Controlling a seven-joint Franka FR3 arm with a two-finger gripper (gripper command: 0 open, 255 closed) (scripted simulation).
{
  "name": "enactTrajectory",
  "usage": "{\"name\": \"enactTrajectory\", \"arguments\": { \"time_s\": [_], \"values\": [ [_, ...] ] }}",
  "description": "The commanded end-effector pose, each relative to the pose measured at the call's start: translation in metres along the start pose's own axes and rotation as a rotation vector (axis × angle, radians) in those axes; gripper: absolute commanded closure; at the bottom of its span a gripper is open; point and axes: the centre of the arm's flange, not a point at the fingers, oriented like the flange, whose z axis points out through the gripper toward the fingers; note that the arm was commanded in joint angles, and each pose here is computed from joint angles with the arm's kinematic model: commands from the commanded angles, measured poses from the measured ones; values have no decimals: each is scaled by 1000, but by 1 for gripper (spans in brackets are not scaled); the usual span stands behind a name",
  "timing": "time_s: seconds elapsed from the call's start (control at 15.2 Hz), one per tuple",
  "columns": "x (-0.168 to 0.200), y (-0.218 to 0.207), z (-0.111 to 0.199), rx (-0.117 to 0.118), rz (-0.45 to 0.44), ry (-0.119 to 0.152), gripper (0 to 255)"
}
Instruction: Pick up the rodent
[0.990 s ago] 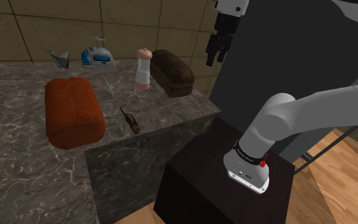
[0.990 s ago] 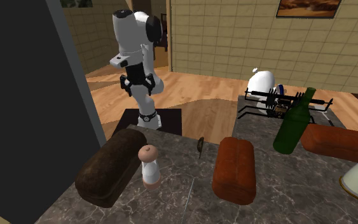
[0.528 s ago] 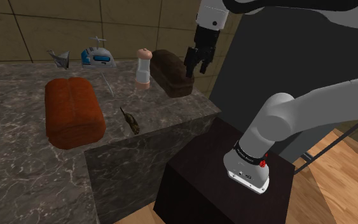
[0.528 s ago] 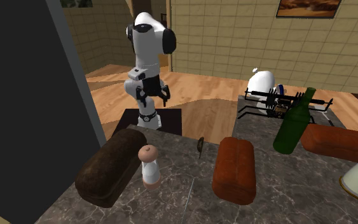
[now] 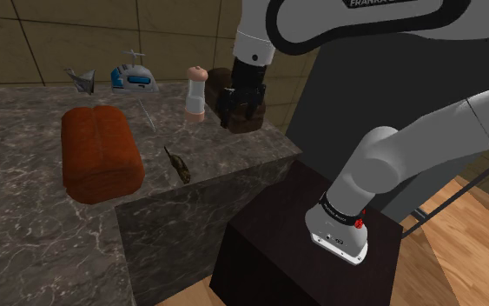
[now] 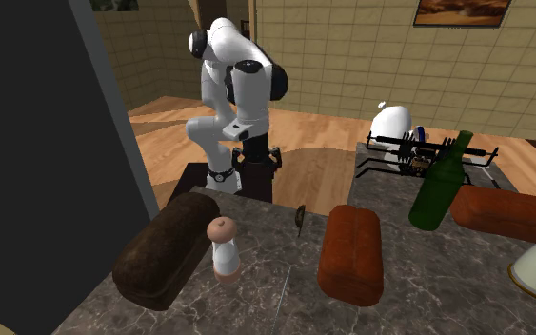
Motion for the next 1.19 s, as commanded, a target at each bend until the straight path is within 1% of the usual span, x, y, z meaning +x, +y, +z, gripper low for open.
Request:
{"name": "enactTrajectory", "arguments": {
  "time_s": [0.0, 0.73, 1.12],
  "values": [
    [8, -23, 15, 4, 14, 10, 0],
    [51, -132, 87, 15, 83, 56, 0],
    [52, -131, 119, 15, 83, 56, 0]
  ]
}}
